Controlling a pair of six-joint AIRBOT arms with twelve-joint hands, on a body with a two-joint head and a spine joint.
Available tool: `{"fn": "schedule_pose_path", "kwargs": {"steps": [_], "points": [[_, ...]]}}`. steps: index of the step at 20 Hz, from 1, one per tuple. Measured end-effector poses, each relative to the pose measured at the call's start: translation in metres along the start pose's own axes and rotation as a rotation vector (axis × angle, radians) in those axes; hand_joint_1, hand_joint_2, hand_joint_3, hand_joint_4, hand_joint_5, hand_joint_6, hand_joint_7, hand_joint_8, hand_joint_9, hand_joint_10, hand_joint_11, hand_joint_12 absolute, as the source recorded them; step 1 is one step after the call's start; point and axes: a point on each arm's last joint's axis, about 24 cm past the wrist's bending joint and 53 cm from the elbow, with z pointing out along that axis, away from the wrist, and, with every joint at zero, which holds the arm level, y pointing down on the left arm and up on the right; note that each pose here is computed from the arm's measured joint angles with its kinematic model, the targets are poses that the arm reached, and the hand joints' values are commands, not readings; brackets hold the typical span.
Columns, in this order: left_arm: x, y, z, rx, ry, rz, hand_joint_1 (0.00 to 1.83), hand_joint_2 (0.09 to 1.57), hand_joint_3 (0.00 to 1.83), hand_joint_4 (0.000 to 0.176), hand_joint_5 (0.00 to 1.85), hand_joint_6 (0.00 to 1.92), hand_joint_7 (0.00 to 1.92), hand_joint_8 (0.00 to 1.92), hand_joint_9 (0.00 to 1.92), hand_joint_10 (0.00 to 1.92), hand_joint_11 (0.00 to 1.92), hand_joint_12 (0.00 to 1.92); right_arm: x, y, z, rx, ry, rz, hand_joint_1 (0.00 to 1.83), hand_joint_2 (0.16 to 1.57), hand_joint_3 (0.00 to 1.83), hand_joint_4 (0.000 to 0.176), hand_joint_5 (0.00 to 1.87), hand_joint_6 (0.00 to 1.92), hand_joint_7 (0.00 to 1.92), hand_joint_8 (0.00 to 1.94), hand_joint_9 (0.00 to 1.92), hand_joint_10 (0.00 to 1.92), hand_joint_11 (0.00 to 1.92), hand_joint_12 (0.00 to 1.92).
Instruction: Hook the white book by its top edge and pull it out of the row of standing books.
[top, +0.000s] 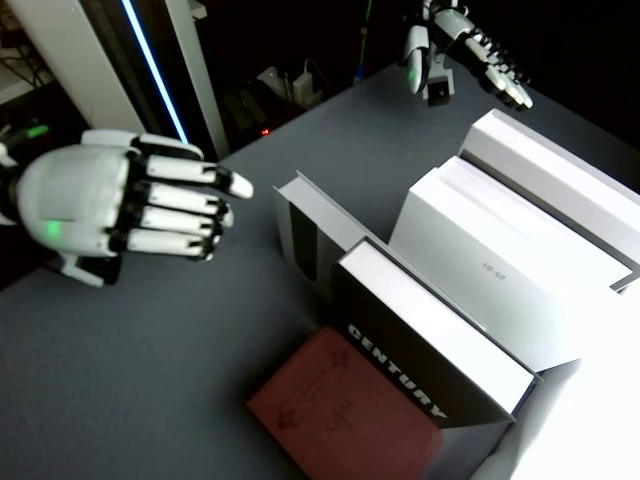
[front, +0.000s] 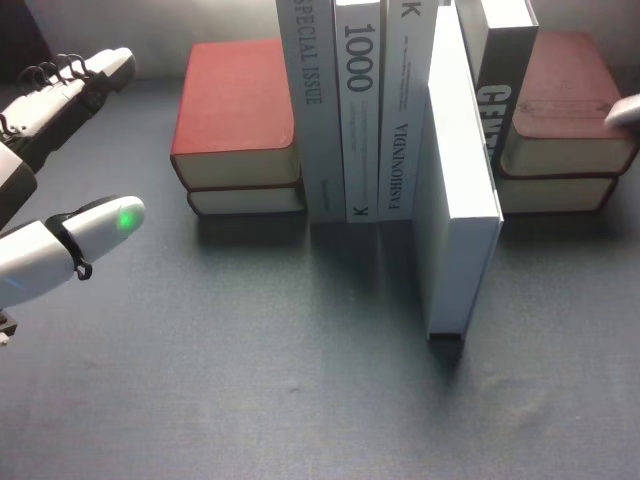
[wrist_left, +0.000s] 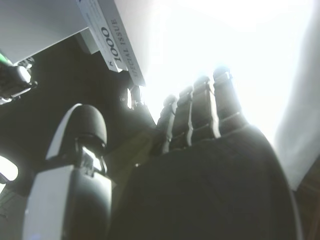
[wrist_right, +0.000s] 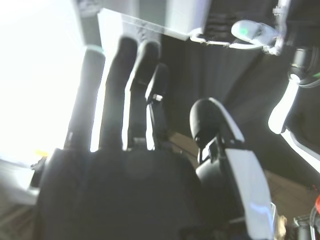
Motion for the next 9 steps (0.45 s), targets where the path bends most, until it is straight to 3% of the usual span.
{"fn": "schedule_pose_path", "kwargs": {"steps": [1, 2, 4, 5, 7, 8, 9], "points": [[-0.002, -0.002, 0.000, 0.001, -0.009, 0.000, 0.54, 1.38, 0.00, 0.076, 0.00, 0.00, 0.00, 0.00, 0.00, 0.00, 0.00, 0.00, -0.013, -0.001, -0.002, 0.006, -0.046, -0.010, 0.00, 1.52, 0.03, 0.000, 0.00, 0.01, 0.00, 0.01, 0.00, 0.06, 0.00, 0.27], [-0.004, -0.005, 0.000, 0.009, -0.013, 0.011, 0.50, 1.36, 0.00, 0.106, 0.00, 0.00, 0.00, 0.00, 0.00, 0.00, 0.00, 0.00, -0.020, -0.002, -0.003, 0.010, -0.068, -0.023, 0.00, 1.47, 0.00, 0.000, 0.00, 0.00, 0.00, 0.00, 0.00, 0.01, 0.00, 0.05], [-0.007, -0.008, -0.002, 0.020, -0.019, 0.022, 0.46, 1.34, 0.00, 0.116, 0.00, 0.00, 0.00, 0.00, 0.00, 0.00, 0.00, 0.00, -0.022, -0.002, -0.003, 0.010, -0.072, -0.032, 0.04, 1.43, 0.00, 0.000, 0.00, 0.00, 0.00, 0.00, 0.00, 0.00, 0.00, 0.00], [-0.008, -0.010, -0.002, 0.026, -0.024, 0.023, 0.38, 1.32, 0.00, 0.117, 0.00, 0.00, 0.00, 0.00, 0.00, 0.00, 0.00, 0.00, -0.023, 0.000, -0.003, 0.006, -0.075, -0.035, 0.05, 1.41, 0.00, 0.000, 0.00, 0.00, 0.00, 0.00, 0.00, 0.00, 0.00, 0.00], [-0.012, -0.015, -0.002, 0.048, -0.039, 0.025, 0.33, 1.38, 0.01, 0.044, 0.00, 0.00, 0.00, 0.00, 0.00, 0.00, 0.00, 0.00, -0.030, 0.006, -0.003, -0.014, -0.085, -0.059, 0.18, 1.43, 0.00, 0.000, 0.00, 0.00, 0.00, 0.00, 0.00, 0.00, 0.00, 0.00], [-0.014, -0.018, -0.002, 0.060, -0.048, 0.026, 0.50, 1.44, 0.01, 0.026, 0.00, 0.00, 0.00, 0.00, 0.00, 0.00, 0.00, 0.00, -0.036, 0.010, -0.003, -0.025, -0.098, -0.077, 0.24, 1.40, 0.00, 0.000, 0.00, 0.00, 0.00, 0.00, 0.00, 0.00, 0.00, 0.00], [-0.019, -0.023, -0.003, 0.079, -0.068, 0.026, 0.63, 1.44, 0.00, 0.049, 0.00, 0.00, 0.00, 0.00, 0.01, 0.00, 0.00, 0.00, -0.045, 0.014, -0.003, -0.030, -0.115, -0.103, 0.31, 1.38, 0.00, 0.000, 0.00, 0.00, 0.00, 0.00, 0.00, 0.00, 0.02, 0.01]]}}
